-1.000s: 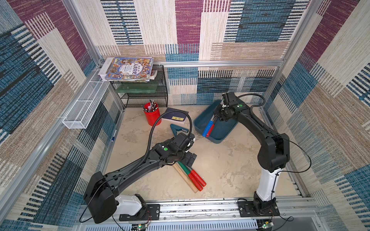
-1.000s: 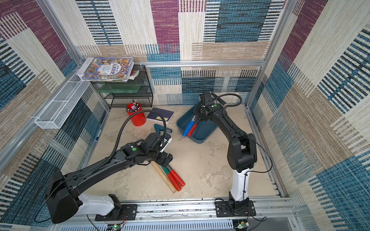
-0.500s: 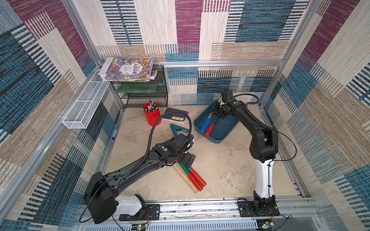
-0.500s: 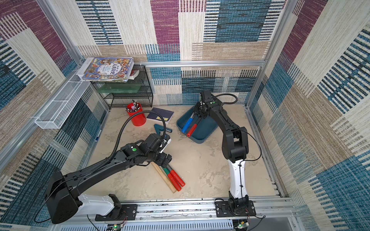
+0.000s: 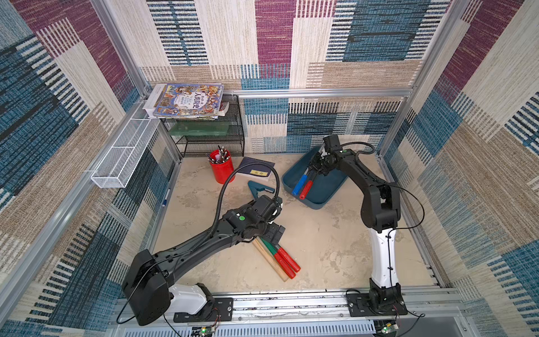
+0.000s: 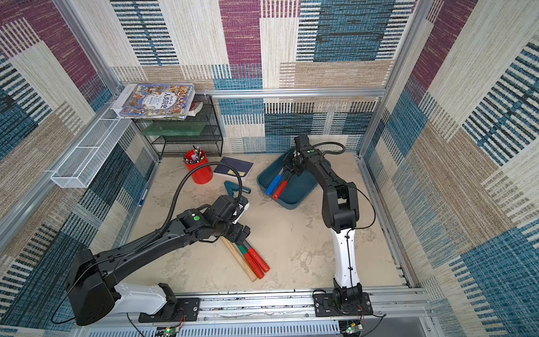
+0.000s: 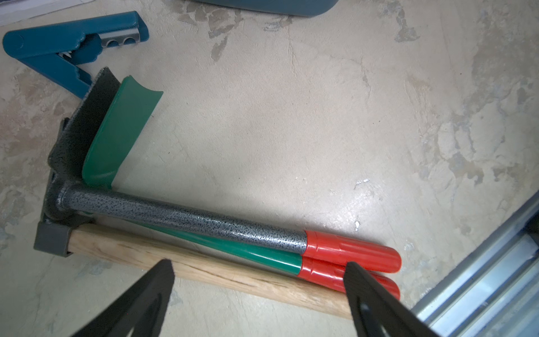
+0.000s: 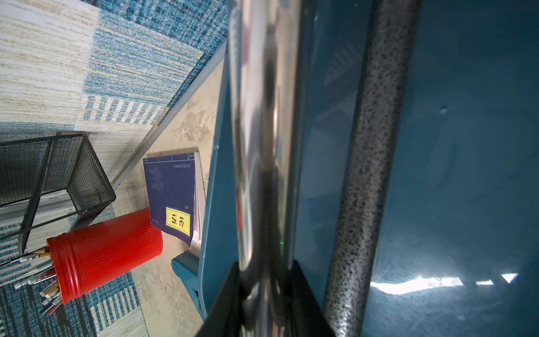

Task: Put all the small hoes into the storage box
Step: Place the hoe in the storage box.

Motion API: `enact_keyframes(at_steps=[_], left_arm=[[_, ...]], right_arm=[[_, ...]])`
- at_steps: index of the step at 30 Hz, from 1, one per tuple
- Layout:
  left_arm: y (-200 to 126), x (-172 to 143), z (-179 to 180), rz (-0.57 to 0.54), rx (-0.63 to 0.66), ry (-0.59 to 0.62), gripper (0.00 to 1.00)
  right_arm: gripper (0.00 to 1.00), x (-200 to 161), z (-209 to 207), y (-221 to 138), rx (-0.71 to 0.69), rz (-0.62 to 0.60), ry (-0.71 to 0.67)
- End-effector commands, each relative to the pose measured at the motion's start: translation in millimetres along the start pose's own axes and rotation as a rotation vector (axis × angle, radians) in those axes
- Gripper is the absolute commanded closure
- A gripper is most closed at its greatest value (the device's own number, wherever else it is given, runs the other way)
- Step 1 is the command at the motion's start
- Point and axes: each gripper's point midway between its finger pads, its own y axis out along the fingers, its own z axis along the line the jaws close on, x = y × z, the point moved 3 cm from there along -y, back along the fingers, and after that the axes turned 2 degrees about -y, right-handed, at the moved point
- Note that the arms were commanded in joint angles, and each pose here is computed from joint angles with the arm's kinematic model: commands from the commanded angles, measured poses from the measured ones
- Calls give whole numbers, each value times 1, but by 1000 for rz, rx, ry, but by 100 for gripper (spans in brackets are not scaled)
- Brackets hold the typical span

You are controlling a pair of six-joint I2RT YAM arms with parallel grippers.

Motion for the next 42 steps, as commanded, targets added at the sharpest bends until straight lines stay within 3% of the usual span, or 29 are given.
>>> enact_keyframes(at_steps=[1, 26, 42], left_arm=[[1, -2, -1, 10, -7, -12, 5], [2, -5, 0, 22, 1, -8, 5], [2, -5, 3, 39, 21, -3, 4]], right_arm=[[100, 9, 8, 1, 43, -27, -21], [97, -1, -10, 33, 48, 71, 68], [72, 0, -14, 39, 30, 57, 75]])
